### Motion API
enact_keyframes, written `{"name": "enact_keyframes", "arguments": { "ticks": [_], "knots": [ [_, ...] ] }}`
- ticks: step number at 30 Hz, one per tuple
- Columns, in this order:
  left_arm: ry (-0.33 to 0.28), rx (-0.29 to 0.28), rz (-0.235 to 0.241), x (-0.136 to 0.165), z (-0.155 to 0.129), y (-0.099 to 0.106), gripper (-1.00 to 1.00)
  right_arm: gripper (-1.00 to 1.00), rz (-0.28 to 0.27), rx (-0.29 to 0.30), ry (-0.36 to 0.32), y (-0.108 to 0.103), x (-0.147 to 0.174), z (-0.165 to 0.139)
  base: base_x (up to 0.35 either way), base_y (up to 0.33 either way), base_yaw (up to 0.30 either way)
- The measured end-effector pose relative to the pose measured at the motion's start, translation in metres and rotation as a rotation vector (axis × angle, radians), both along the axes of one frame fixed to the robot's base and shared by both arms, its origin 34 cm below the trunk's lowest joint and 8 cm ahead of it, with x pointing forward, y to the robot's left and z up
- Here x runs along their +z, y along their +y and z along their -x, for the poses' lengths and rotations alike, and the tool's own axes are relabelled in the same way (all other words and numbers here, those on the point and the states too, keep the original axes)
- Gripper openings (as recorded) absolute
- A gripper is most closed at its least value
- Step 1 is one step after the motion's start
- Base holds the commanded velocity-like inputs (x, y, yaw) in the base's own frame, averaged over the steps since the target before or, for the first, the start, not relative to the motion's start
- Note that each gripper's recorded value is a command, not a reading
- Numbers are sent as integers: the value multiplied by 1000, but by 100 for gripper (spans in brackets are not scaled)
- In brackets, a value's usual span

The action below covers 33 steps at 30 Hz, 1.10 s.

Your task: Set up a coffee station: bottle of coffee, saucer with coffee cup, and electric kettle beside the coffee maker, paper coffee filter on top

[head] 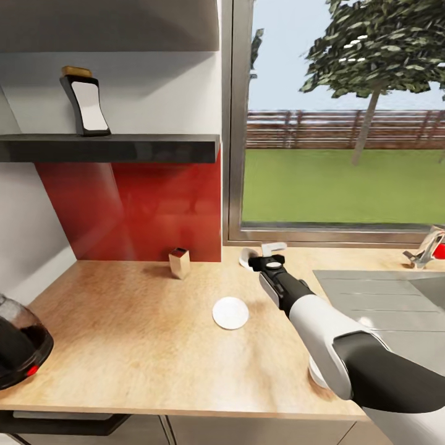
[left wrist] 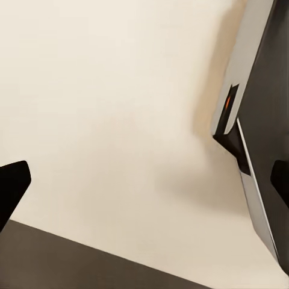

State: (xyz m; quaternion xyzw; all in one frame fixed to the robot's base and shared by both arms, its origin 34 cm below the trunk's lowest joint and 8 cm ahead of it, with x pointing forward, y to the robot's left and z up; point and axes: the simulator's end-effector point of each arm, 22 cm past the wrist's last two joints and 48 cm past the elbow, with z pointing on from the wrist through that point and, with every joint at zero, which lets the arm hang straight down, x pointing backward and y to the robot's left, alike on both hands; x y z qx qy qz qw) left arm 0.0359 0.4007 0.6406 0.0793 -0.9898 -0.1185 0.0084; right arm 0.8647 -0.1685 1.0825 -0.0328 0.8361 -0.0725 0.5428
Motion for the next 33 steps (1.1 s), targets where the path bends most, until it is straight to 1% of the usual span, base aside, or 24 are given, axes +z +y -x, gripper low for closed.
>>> {"name": "enact_keyframes", "arguments": {
  "ticks": [4,13,17,20,27,31,33],
  "knots": [
    [0,0,1,0,0,-1,100,100,-2,1,-14,0,-2,0,43,0,0],
    [0,2,7,-1,0,-6,100,100,1,2,3,0,-13,4,247,0,0],
    [0,3,9,-1,0,-8,100,100,1,1,4,-1,-14,4,54,0,0],
    [0,3,9,-1,0,-7,100,100,-2,3,-13,-1,-12,3,9,0,0],
    [0,4,8,-1,1,-6,100,100,-6,2,-30,-2,-12,2,31,0,0],
    [3,5,7,-1,2,-6,100,100,3,-10,-11,-13,-23,5,112,0,0],
    [4,5,8,-1,2,-6,100,100,5,-10,-9,-13,-24,6,18,0,0]
  ]
}}
